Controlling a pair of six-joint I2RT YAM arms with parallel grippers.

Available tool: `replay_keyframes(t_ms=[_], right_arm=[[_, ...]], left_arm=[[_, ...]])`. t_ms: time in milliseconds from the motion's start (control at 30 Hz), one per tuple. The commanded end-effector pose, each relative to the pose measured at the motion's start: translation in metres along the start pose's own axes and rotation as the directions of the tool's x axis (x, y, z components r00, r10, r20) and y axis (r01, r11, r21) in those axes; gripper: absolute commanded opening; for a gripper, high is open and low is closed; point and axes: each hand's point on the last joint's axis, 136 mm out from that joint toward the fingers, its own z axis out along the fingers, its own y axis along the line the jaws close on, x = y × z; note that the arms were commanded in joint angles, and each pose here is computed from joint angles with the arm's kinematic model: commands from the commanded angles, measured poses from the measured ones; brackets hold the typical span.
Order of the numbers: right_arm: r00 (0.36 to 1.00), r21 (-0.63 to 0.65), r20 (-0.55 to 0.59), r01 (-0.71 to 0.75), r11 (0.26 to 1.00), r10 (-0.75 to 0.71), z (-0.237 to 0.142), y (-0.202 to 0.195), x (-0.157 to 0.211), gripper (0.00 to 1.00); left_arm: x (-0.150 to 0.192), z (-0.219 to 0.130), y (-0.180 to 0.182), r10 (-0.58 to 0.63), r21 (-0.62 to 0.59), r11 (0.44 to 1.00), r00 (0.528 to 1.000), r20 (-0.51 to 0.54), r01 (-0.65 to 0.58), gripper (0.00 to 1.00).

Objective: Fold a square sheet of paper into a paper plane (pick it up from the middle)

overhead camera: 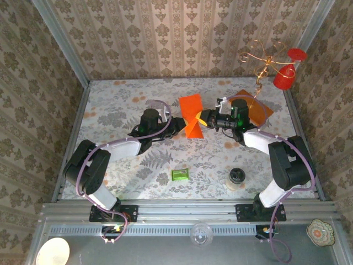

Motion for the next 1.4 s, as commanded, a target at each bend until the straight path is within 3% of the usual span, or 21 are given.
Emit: replay_keyframes(t_ms=[0,333,467,567,667,767,867,1033,1133,1233,1300,1367], right_arm=[[1.0,0.031,-0.016,0.016,0.999,-0.015,-0.007,-0.006,0.006,0.22],[0.997,0.245,0.051,0.044,0.969,-0.058,-0.04,-0.036,-0.005,0.45],[0.99,0.361,0.085,0.072,0.93,-0.109,-0.06,-0.047,-0.012,0.48],[0.983,0.421,0.1,0.097,0.902,-0.153,-0.071,-0.048,-0.016,0.5],[0.976,0.484,0.104,0.119,0.867,-0.192,-0.081,-0.053,-0.021,0.52],[0.959,0.533,0.133,0.145,0.834,-0.251,-0.099,-0.043,-0.029,0.52],[0.948,0.566,0.16,0.141,0.812,-0.276,-0.111,-0.043,-0.034,0.53],[0.942,0.585,0.191,0.117,0.803,-0.276,-0.124,-0.047,-0.036,0.54],[0.943,0.585,0.212,0.087,0.806,-0.256,-0.129,-0.053,-0.038,0.55],[0.943,0.576,0.233,0.062,0.815,-0.236,-0.133,-0.057,-0.04,0.55],[0.942,0.573,0.245,0.049,0.818,-0.228,-0.136,-0.059,-0.041,0.55],[0.941,0.573,0.254,0.039,0.819,-0.223,-0.139,-0.06,-0.041,0.55]], left_arm=[[-0.013,-0.006,-0.019,0.059,0.036,0.998,0.998,0.035,-0.06,0.15],[-0.022,-0.007,0.0,0.059,-0.026,0.998,0.998,0.026,-0.059,0.08],[-0.023,-0.016,0.013,0.124,-0.164,0.979,0.992,-0.021,-0.125,0.08],[-0.023,-0.03,0.015,0.2,-0.308,0.926,0.976,-0.084,-0.216,0.08],[-0.028,-0.045,0.015,0.283,-0.456,0.829,0.946,-0.158,-0.324,0.08],[-0.034,-0.058,0.016,0.358,-0.585,0.685,0.9,-0.249,-0.435,0.08],[-0.042,-0.073,0.019,0.404,-0.703,0.472,0.84,-0.362,-0.531,0.07],[-0.062,-0.093,0.022,0.415,-0.794,0.057,0.738,-0.532,-0.605,0.07],[-0.067,-0.091,0.024,0.392,-0.783,-0.114,0.696,-0.601,-0.612,0.06],[-0.063,-0.081,0.035,0.339,-0.742,-0.247,0.661,-0.669,-0.624,0.05],[-0.056,-0.068,0.043,0.308,-0.715,-0.283,0.645,-0.699,-0.639,0.05],[-0.046,-0.053,0.054,0.29,-0.695,-0.285,0.632,-0.719,-0.66,0.05]])
